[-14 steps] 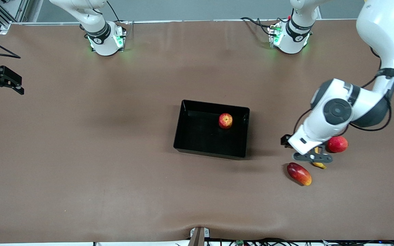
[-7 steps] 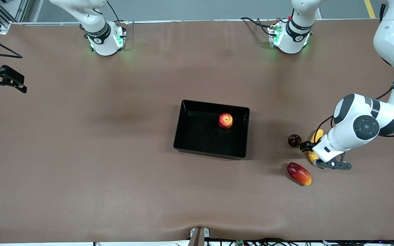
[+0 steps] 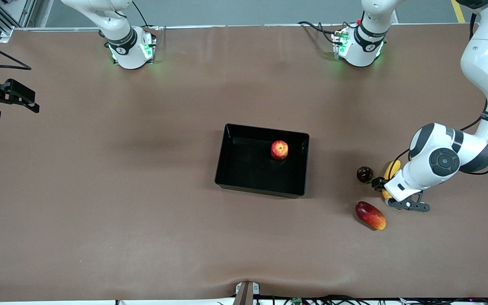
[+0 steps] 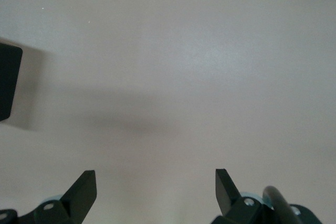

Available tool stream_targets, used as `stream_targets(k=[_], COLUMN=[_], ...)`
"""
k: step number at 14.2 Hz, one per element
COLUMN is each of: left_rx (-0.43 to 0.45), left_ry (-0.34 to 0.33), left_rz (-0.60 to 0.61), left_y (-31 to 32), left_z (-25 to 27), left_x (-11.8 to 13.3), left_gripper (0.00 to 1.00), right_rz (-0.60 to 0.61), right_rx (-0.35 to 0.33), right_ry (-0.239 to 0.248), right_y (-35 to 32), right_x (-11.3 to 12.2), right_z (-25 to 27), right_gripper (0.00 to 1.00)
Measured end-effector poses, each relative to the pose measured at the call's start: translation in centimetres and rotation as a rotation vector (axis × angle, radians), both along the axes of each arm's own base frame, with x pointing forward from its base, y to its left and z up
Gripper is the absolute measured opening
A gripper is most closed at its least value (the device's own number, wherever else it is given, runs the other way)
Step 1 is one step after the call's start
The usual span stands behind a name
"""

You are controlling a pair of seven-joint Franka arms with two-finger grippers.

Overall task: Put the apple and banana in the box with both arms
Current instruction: 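Open the left gripper over the tray and move it to the banana, then grasp the yellow banana by its middle with the left gripper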

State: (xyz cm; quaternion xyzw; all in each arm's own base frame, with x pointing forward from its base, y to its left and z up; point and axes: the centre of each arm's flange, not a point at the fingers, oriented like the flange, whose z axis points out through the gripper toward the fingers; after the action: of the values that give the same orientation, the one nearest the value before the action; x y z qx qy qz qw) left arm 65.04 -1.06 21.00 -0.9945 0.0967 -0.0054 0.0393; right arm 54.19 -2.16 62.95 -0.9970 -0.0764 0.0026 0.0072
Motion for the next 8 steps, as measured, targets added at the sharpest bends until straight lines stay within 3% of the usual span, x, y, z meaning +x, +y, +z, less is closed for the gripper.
stream_targets(k=[2,3,8], left_rx=[-0.008,-0.010,-0.010], left_ry=[-0.002,0.002,0.002], left_rz=[0.004,0.004,-0.019], left_y=[0.60,0.65,0.41], left_z=[-1.20,-1.52,-1.57], left_x=[-0.47,-0.66,-0.77], left_gripper=[0.98,0.92,0.40], right_rz=[0.000,0.000,0.007], right_rx=[0.000,0.000,0.000], right_ry=[0.000,-0.001,0.005], right_y=[-0.01,0.01,0.37], right_x=[0.00,0.00,-0.26], right_z=[0.01,0.06,0.91], right_gripper=[1.00,1.00,1.00])
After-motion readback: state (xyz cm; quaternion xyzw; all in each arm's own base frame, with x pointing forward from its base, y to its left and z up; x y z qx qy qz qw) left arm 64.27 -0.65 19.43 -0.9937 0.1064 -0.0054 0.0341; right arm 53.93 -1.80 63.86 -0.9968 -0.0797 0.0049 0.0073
